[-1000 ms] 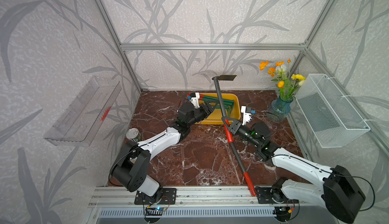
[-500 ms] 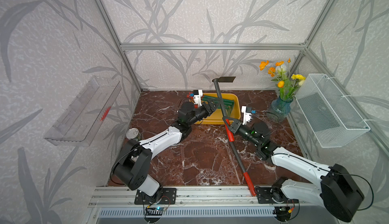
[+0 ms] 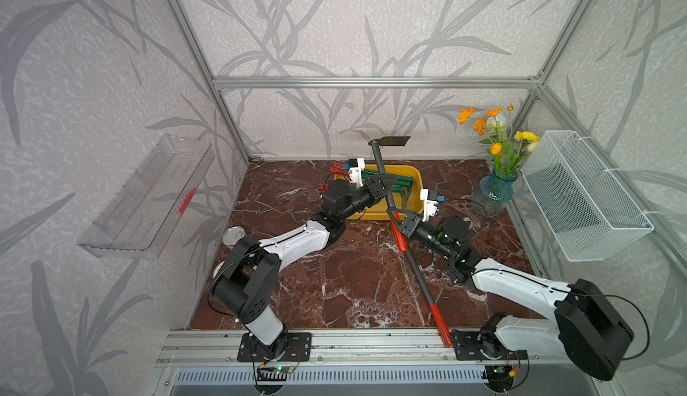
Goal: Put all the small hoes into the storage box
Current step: Place the hoe in the storage box.
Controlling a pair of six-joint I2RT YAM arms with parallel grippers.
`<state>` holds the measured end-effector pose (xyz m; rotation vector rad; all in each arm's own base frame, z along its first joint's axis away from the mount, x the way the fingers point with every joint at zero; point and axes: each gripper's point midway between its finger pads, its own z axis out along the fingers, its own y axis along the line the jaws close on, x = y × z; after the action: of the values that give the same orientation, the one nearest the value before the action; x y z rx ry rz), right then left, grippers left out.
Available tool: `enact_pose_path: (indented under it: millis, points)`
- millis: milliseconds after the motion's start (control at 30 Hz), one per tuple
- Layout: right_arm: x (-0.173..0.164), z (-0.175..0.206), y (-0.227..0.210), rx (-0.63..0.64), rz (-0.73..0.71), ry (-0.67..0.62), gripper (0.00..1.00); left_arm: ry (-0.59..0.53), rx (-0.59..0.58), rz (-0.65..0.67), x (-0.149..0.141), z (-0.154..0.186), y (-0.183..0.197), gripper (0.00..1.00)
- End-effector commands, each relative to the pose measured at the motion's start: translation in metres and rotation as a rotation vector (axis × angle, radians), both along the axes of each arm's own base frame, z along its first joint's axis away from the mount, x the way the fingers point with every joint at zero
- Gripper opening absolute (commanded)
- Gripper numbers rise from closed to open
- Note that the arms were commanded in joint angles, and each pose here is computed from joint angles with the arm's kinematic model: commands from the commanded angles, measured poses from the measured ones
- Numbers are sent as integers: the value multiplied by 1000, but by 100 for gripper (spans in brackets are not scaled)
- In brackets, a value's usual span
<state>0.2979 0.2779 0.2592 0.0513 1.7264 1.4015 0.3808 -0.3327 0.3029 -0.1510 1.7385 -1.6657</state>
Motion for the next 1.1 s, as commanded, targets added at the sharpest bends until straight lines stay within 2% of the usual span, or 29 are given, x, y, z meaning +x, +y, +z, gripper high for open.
enact_pose_path:
  millis: [0,167,267,367,433,533,600,733,867,933,1067]
  points:
    - [-3,48,3,93,6,-151,0,-80,-49,-5,-5,29,0,40]
    - [0,43,3,88,-2,-145,0,-83,-44,-1,-7,31,2,23]
    - [1,40,5,86,0,-141,0,-87,-29,4,-8,32,4,2]
    - [3,35,7,73,-1,-134,1,-99,3,16,-9,33,6,0]
    - [3,31,9,56,0,-131,9,-113,41,25,-11,34,9,0]
    - [5,22,9,13,-15,-119,28,-147,129,53,-14,39,16,0]
    - [7,16,5,-24,-39,-107,40,-191,233,75,-16,43,23,0]
    - [8,8,-4,-104,-82,-96,53,-261,479,62,-20,45,34,0]
    - [8,-2,-10,-155,-101,-75,55,-323,676,-3,-20,43,36,0]
    - [6,-2,-19,-188,-124,-76,55,-365,842,-35,-17,36,43,0]
    - [0,9,-56,-245,-212,-97,55,-490,1268,-87,0,21,68,0]
